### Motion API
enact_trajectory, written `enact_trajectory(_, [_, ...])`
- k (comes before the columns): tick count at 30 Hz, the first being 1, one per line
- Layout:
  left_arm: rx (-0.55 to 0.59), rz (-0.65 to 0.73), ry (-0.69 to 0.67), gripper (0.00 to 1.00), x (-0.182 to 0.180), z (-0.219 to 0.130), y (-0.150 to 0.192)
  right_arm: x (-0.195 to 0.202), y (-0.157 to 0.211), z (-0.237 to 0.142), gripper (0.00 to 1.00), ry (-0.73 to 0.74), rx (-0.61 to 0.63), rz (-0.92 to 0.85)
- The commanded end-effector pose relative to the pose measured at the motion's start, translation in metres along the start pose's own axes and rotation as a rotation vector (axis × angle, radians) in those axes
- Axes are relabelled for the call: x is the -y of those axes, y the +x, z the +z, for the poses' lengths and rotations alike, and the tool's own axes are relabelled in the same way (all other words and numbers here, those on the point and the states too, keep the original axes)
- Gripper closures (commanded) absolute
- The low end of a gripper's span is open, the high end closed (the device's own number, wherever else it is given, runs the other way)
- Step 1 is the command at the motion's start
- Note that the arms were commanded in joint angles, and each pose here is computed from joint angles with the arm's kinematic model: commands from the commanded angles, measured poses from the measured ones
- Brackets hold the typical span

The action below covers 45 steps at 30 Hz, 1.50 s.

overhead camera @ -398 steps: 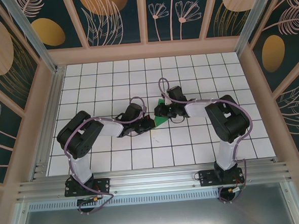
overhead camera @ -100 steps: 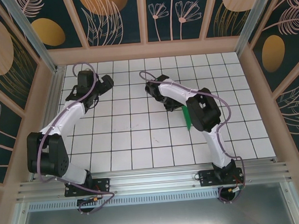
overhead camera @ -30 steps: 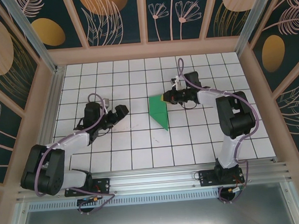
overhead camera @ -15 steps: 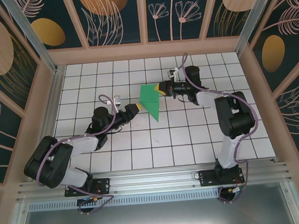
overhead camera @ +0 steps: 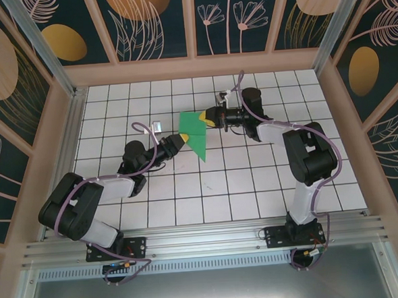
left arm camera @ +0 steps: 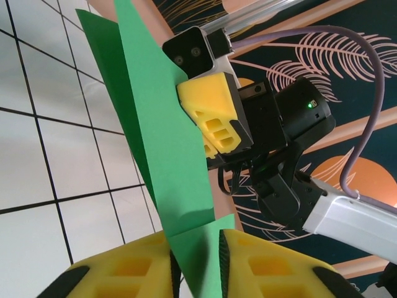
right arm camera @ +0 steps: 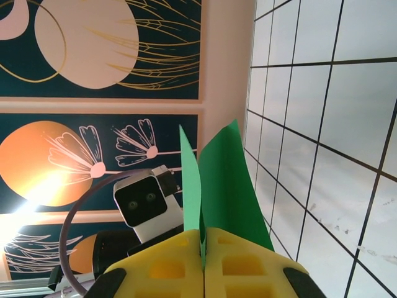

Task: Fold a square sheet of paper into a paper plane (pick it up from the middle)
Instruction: Place the paper at the center of the table, then fold the wing for the fifth time at the center of the table.

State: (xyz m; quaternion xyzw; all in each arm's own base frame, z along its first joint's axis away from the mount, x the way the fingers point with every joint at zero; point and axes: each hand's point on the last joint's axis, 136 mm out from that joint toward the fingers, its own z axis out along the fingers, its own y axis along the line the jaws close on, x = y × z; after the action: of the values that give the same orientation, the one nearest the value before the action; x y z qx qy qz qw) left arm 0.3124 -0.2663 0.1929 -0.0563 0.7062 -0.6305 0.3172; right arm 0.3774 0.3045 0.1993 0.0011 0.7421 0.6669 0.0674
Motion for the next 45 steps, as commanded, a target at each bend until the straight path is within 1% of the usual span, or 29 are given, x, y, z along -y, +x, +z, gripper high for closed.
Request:
enact_trajectory(1, [0.029, 0.025, 0.026, 0.83, 0.006, -0.002, -0.003, -0.011, 0.000, 0.000, 0.91, -0.031, -0.012, -0.038])
enact_trajectory(3, [0.036, 0.020, 0.007, 0.89, 0.001, -0.002, -0.003, -0.009, 0.000, 0.001, 0.88, -0.028, -0.014, -0.032])
enact_trajectory(4, [0.037, 0.018, -0.010, 0.92, -0.004, -0.003, -0.002, -0.008, 0.001, 0.001, 0.82, -0.023, -0.015, -0.034])
enact_trajectory(6, [0.041, 0.009, -0.046, 0.94, -0.013, -0.003, -0.002, 0.004, -0.001, -0.003, 0.60, 0.031, 0.005, -0.011])
enact_trajectory(7, [0.037, 0.006, -0.073, 0.94, -0.020, -0.003, 0.000, 0.014, -0.004, -0.007, 0.49, 0.081, 0.027, 0.001])
enact_trajectory(8, [0.031, 0.005, -0.099, 0.94, -0.027, -0.003, 0.002, 0.025, -0.007, -0.015, 0.44, 0.137, 0.054, 0.006])
enact_trajectory(10, [0.022, -0.006, -0.154, 0.95, -0.043, -0.003, 0.005, 0.047, -0.014, -0.031, 0.41, 0.272, 0.122, 0.000])
enact_trajectory(12, [0.005, -0.008, -0.209, 0.95, -0.058, -0.002, 0.009, 0.061, -0.016, -0.046, 0.40, 0.381, 0.172, -0.015])
enact_trajectory(14, [-0.009, 0.008, -0.275, 0.95, -0.074, -0.003, 0.012, 0.070, -0.013, -0.057, 0.40, 0.471, 0.205, -0.050])
enact_trajectory(18, [-0.054, 0.037, -0.379, 0.95, -0.099, -0.003, 0.019, 0.078, 0.007, -0.057, 0.44, 0.538, 0.187, -0.107])
enact_trajectory(21, [-0.076, 0.038, -0.413, 0.95, -0.112, -0.003, 0.024, 0.083, 0.023, -0.046, 0.50, 0.562, 0.142, -0.143])
enact_trajectory(26, [-0.097, 0.018, -0.500, 0.95, -0.138, -0.009, 0.033, 0.095, 0.049, -0.010, 0.66, 0.606, 0.030, -0.204])
enact_trajectory(29, [-0.098, 0.015, -0.546, 0.95, -0.150, -0.014, 0.035, 0.103, 0.059, 0.009, 0.75, 0.612, -0.027, -0.209])
enact_trajectory(33, [-0.097, 0.014, -0.567, 0.95, -0.154, -0.017, 0.036, 0.116, 0.070, 0.028, 0.81, 0.606, -0.082, -0.194])
enact_trajectory(38, [-0.102, 0.017, -0.571, 0.95, -0.155, -0.017, 0.037, 0.128, 0.081, 0.045, 0.84, 0.592, -0.147, -0.179])
enact_trajectory(45, [-0.097, 0.012, -0.575, 0.95, -0.155, -0.017, 0.036, 0.144, 0.085, 0.049, 0.87, 0.613, -0.173, -0.150])
